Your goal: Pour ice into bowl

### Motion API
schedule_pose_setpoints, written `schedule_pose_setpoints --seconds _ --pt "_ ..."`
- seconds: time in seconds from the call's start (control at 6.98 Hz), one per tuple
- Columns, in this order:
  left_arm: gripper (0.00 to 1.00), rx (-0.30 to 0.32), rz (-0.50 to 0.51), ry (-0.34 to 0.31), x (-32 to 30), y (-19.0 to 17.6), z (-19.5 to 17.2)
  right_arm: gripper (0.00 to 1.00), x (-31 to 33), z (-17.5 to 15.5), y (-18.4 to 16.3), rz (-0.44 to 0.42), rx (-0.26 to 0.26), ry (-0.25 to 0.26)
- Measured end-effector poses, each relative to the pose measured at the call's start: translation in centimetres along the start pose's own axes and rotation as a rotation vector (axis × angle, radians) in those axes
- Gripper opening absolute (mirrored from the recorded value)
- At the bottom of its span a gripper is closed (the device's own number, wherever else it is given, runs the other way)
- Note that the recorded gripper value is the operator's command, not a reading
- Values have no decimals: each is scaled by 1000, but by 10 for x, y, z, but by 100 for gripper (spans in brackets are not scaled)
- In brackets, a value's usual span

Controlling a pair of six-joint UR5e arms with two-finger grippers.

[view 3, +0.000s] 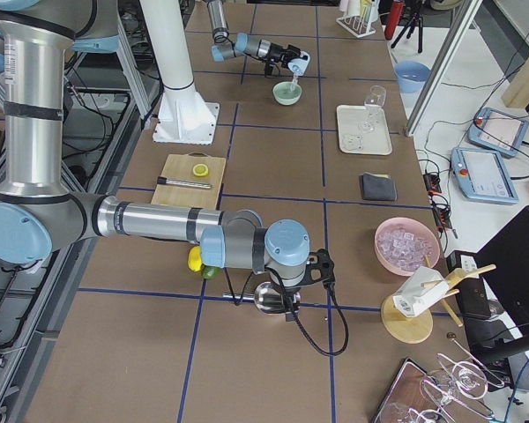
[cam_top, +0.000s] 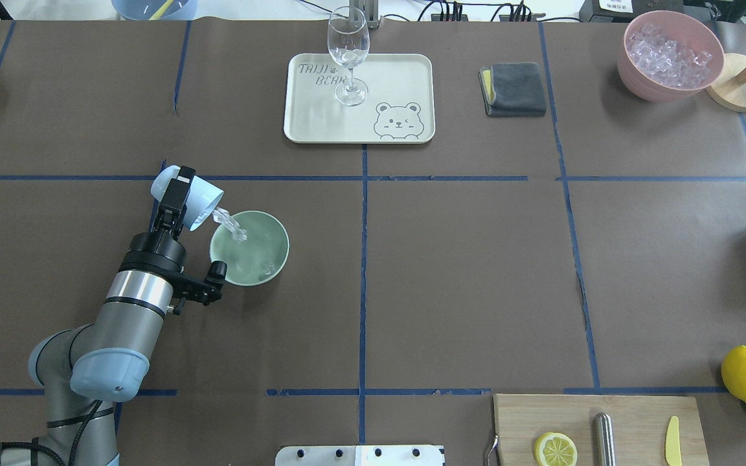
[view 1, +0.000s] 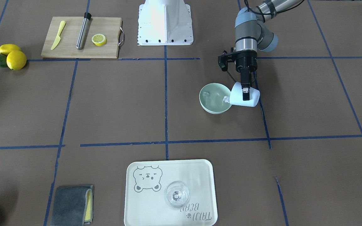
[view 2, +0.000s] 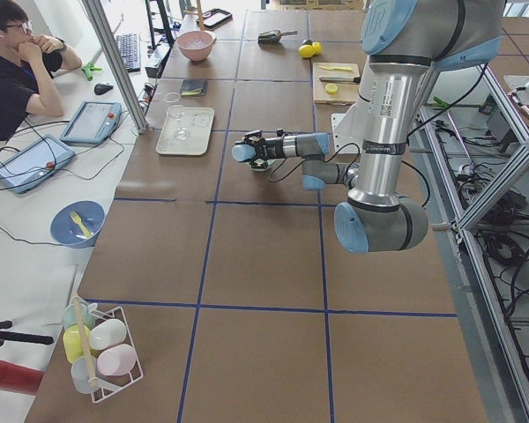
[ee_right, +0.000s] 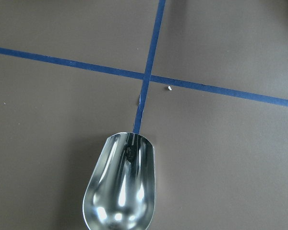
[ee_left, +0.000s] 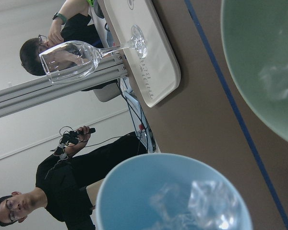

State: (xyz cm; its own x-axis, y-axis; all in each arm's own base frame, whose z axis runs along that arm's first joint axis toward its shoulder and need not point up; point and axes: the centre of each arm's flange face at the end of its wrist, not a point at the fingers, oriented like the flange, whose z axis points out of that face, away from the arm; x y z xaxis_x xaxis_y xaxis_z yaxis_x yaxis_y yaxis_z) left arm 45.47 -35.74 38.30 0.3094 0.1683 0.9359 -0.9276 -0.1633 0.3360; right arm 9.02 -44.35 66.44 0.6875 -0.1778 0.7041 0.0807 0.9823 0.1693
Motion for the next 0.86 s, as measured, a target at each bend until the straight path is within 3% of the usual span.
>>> schedule_pose_setpoints --seconds 0.29,0.86 --pt "0 10 46 0 1 -6 -6 100 0 0 0 0 1 0" --pt "0 8 44 -11 0 -10 -12 100 0 0 0 0 1 -1"
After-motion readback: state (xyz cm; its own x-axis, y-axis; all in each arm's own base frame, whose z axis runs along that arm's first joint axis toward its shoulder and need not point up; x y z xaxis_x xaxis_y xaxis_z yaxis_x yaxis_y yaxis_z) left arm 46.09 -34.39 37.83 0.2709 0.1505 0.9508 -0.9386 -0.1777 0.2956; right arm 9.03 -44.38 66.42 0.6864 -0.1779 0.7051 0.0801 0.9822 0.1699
